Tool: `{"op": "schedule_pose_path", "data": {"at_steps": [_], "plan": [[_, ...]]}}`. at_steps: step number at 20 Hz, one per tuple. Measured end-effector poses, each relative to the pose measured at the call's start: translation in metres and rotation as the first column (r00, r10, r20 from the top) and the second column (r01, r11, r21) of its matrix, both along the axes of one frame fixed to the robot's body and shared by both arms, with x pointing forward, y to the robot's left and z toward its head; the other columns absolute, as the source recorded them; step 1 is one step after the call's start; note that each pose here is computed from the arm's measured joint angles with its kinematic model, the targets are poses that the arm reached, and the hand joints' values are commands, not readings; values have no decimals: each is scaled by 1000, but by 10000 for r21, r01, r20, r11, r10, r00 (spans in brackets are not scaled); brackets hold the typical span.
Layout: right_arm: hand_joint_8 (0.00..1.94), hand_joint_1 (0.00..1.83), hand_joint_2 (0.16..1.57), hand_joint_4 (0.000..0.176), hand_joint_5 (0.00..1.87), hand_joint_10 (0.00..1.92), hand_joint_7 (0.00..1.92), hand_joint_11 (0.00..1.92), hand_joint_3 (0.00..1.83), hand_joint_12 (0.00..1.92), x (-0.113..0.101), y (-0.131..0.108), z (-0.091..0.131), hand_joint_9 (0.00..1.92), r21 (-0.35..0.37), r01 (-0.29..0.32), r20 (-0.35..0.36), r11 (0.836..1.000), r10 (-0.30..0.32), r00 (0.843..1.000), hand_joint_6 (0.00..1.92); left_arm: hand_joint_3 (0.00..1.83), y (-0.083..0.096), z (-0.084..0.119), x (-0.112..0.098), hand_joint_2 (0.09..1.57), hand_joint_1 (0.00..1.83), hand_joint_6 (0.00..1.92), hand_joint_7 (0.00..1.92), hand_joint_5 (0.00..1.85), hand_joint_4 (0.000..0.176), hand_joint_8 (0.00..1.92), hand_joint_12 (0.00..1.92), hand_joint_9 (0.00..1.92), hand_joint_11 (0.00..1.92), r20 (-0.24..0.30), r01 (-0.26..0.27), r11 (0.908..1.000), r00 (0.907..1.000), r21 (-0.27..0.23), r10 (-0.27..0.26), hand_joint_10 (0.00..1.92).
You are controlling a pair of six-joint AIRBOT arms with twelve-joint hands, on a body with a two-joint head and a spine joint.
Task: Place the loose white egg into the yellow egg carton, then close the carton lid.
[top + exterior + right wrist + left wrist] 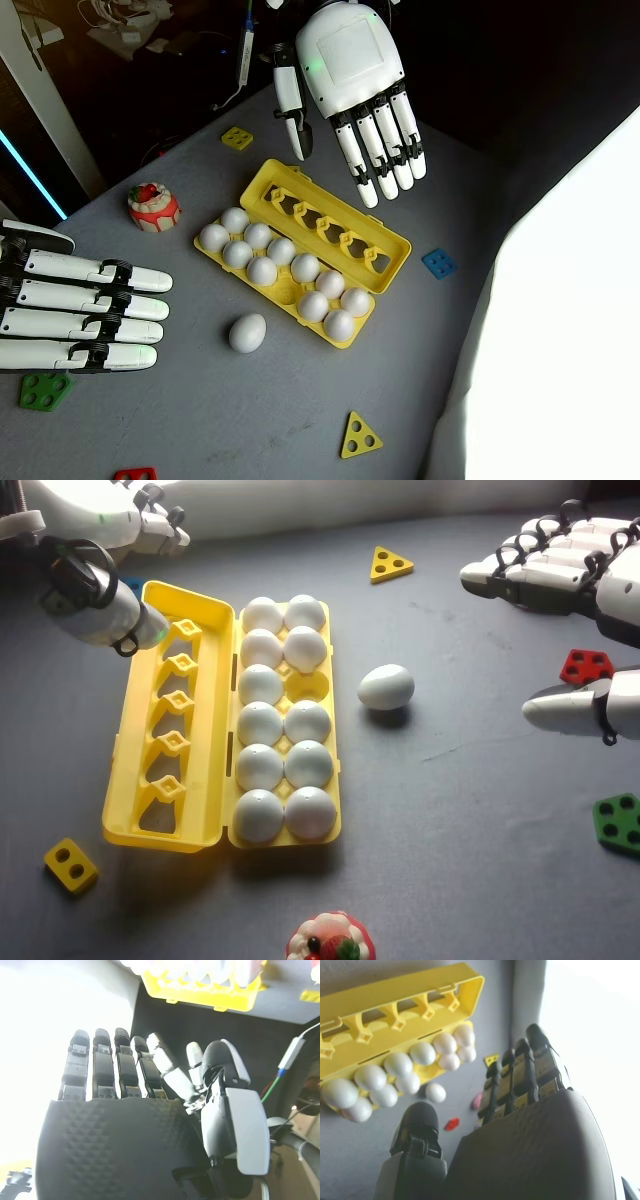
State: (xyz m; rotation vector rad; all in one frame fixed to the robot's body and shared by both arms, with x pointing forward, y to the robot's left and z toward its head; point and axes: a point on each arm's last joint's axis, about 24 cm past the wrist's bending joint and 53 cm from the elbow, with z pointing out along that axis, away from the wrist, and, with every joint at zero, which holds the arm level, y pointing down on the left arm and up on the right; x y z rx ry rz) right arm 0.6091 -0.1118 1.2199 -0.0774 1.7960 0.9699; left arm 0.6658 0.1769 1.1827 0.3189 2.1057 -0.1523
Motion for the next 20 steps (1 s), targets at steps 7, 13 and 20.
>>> {"op": "schedule_pose_path", "data": {"at_steps": [7, 13, 20], "plan": [[0, 1108, 1051, 0, 0, 0, 0, 0, 0, 0, 46, 2, -16, 0, 271, 506, -913, 9983, -479, 9947, 0, 0, -6, 3, 0, 1338, 208, 8, 91, 88, 0, 6, 464, 94, 0, 92, 84, 9995, 9999, -289, -82, 10], [0, 1235, 1119, 0, 0, 0, 0, 0, 0, 0, 64, 17, -55, 0, 202, 641, -2494, 9977, -570, 9667, 0, 0, -20, 3, -8, 1341, 210, 11, 120, 113, 0, 10, 454, 110, 0, -3, 181, 9968, 9998, -781, -182, 9], [0, 1240, 1066, 0, 216, 0, 0, 0, 0, 0, 83, 22, -67, 0, 291, 859, -2896, 9959, -738, 9543, 91, 1, -7, 30, 9, 1349, 203, 2, 119, 103, 0, 3, 447, 104, 0, 1293, -1026, 9860, 9844, -1317, 1197, 1]]}}
